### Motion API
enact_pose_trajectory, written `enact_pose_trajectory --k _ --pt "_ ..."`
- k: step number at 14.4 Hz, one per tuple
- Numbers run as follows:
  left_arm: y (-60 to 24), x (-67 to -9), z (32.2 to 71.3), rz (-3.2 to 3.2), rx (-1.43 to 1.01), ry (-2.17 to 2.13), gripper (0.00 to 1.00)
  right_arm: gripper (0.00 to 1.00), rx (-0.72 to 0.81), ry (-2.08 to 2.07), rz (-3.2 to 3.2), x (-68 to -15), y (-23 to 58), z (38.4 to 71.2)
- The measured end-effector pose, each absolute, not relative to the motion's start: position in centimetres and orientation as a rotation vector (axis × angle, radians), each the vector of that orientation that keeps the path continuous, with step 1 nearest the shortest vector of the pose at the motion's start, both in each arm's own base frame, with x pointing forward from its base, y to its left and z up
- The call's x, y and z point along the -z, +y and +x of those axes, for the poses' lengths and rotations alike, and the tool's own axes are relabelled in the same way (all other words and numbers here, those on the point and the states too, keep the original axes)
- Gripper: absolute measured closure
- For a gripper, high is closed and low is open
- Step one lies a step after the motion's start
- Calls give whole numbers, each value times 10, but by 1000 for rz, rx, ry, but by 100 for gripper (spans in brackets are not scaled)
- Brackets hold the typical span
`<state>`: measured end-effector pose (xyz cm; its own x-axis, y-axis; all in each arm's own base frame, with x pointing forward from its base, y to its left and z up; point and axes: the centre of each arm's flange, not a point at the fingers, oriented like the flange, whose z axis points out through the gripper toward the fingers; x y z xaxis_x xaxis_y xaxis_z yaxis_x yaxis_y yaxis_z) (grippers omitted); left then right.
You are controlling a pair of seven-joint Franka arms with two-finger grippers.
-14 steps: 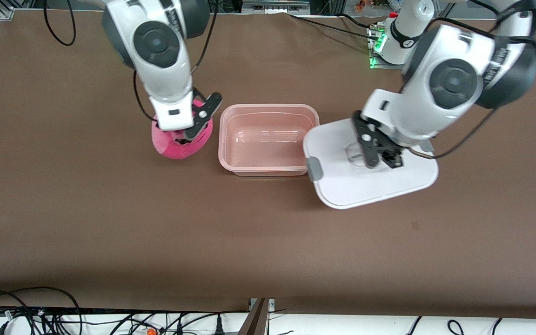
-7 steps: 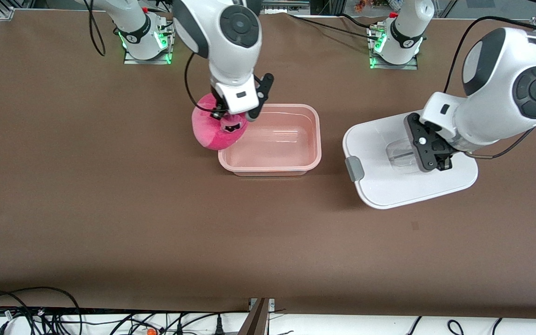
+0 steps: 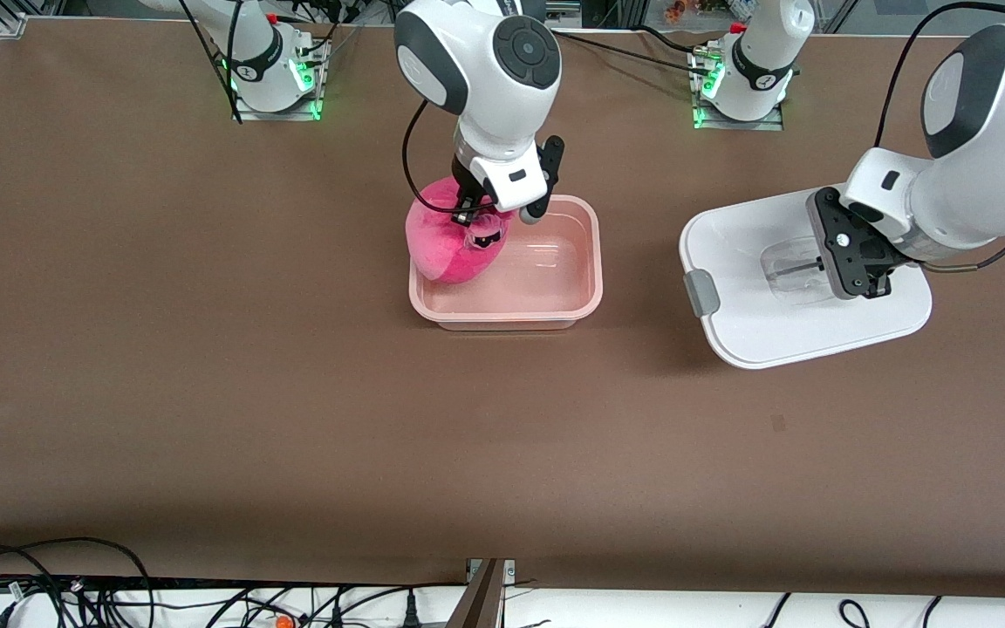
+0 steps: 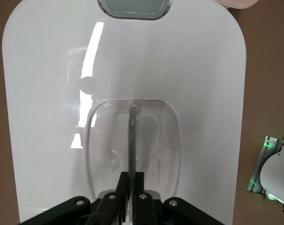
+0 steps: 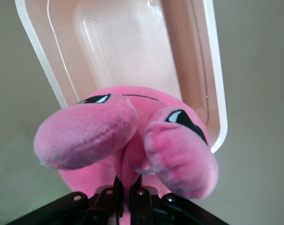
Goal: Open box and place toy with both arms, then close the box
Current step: 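Move the pink toy over the open pink box with the right gripper, then lower the toy into the box and open the right gripper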
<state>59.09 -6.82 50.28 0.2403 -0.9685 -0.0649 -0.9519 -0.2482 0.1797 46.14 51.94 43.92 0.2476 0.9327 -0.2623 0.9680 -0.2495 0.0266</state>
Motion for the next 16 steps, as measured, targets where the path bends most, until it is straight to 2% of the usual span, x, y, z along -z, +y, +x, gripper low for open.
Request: enact_pose_trajectory --k 6,16 --pt "-62 -478 595 2368 288 -1824 93 93 287 1807 2212 -409 546 449" --pt "-64 -476 595 2359 278 -1818 93 93 319 1815 2086 -357 566 436"
